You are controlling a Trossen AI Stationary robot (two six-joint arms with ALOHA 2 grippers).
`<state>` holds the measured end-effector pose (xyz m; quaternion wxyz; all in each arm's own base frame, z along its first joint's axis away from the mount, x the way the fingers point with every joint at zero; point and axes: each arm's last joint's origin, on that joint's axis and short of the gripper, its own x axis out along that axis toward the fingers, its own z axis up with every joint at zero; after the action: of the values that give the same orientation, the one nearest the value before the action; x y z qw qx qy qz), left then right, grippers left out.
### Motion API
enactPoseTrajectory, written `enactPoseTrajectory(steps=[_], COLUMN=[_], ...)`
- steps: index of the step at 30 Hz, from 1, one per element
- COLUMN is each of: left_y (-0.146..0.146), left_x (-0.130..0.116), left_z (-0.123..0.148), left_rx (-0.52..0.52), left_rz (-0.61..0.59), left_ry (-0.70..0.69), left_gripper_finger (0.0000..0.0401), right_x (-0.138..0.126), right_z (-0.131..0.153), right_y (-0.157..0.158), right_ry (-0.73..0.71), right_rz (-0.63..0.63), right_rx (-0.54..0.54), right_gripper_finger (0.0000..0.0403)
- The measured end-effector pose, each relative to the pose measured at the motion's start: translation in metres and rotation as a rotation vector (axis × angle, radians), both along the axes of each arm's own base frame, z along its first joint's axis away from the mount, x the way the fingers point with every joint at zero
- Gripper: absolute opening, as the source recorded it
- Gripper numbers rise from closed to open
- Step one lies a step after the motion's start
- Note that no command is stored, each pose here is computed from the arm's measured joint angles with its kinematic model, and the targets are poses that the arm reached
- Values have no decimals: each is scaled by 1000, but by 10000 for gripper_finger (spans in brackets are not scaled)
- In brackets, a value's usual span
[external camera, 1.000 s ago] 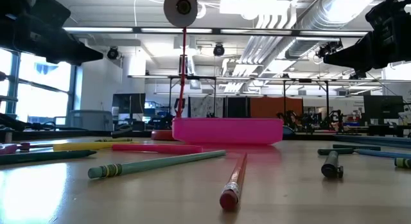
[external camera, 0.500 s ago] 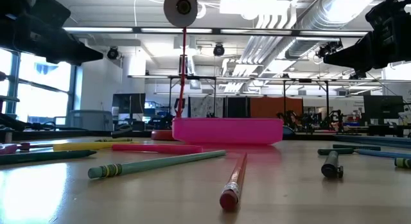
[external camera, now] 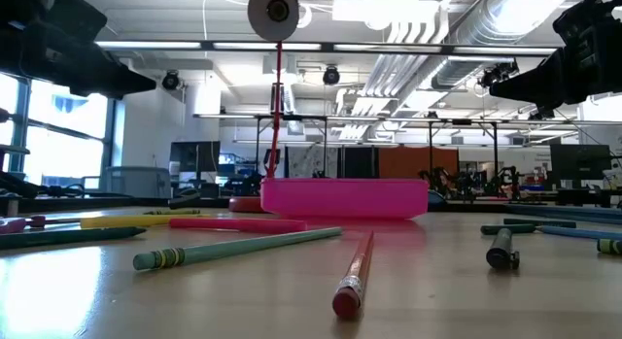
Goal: Pick & place school supplies into a supply box
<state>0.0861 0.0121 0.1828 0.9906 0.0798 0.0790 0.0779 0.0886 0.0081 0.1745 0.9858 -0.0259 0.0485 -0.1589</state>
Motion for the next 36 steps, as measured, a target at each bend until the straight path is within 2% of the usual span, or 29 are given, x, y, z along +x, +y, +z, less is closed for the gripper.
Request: enactPoseTrajectory(steps=[29,36], left_y=[1,1], left_x=[3,3], left_z=[-4,-5], left_rx=[-6,-46], left_rz=[9,15], left_ry=[50,54], left_gripper_finger=[40,40], right_x=[0,0], right_z=[0,0], right_y=[0,0], right_ry=[0,0], right_rz=[0,0], right_rx=[0,0], right_gripper_finger=[0,0])
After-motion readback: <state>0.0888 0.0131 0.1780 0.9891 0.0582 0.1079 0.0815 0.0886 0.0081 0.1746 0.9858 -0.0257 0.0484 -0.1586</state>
